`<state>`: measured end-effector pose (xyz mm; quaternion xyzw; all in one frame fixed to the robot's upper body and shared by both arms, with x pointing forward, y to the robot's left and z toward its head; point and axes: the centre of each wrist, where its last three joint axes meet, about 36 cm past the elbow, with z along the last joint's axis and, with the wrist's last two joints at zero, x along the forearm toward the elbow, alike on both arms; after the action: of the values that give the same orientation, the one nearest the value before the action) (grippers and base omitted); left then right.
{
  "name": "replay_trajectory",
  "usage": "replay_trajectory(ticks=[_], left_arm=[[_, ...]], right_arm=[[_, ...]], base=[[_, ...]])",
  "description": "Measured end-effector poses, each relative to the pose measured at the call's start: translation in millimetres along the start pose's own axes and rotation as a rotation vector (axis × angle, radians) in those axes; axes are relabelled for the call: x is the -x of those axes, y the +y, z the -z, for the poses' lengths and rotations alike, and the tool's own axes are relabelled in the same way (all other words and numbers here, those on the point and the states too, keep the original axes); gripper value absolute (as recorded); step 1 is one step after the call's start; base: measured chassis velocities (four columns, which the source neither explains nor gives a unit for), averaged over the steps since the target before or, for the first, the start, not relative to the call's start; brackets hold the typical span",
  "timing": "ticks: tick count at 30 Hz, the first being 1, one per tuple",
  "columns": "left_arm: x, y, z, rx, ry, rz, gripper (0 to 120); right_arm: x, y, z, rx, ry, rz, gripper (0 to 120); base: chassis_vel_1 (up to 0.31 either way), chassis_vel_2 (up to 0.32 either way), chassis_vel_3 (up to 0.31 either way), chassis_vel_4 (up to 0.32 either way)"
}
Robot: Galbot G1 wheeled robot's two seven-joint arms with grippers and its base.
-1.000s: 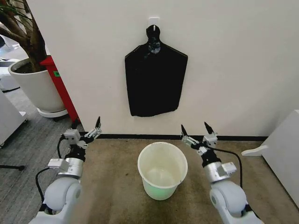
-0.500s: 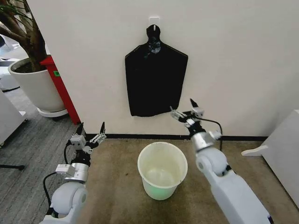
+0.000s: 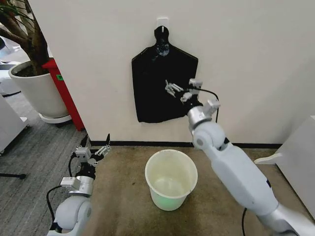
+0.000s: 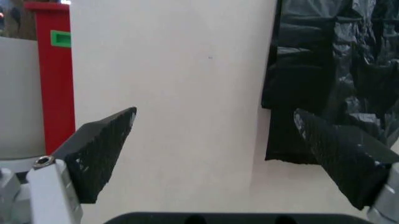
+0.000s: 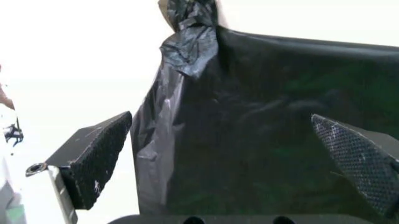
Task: Place the garbage bag over the trash bin.
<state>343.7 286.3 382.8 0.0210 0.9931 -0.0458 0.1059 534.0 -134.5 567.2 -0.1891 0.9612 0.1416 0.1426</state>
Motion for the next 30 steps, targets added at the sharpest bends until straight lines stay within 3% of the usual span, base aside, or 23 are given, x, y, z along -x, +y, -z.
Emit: replay_trajectory(ticks=[15, 30], left_arm=[[-0.8, 0.8, -2.0, 0.004, 0.000, 0.003, 100], [-1.7, -0.4, -2.7, 0.005, -0.011, 0.010, 99]], right_arm=[[72.6, 20.2, 31.2, 0.072, -0.022, -0.033, 100], [102.3, 23.2, 15.3, 0.075, -0.006, -0.041, 100]], base=[[0.000, 0.000, 0.000, 0.000], [0.000, 0.000, 0.000, 0.000]])
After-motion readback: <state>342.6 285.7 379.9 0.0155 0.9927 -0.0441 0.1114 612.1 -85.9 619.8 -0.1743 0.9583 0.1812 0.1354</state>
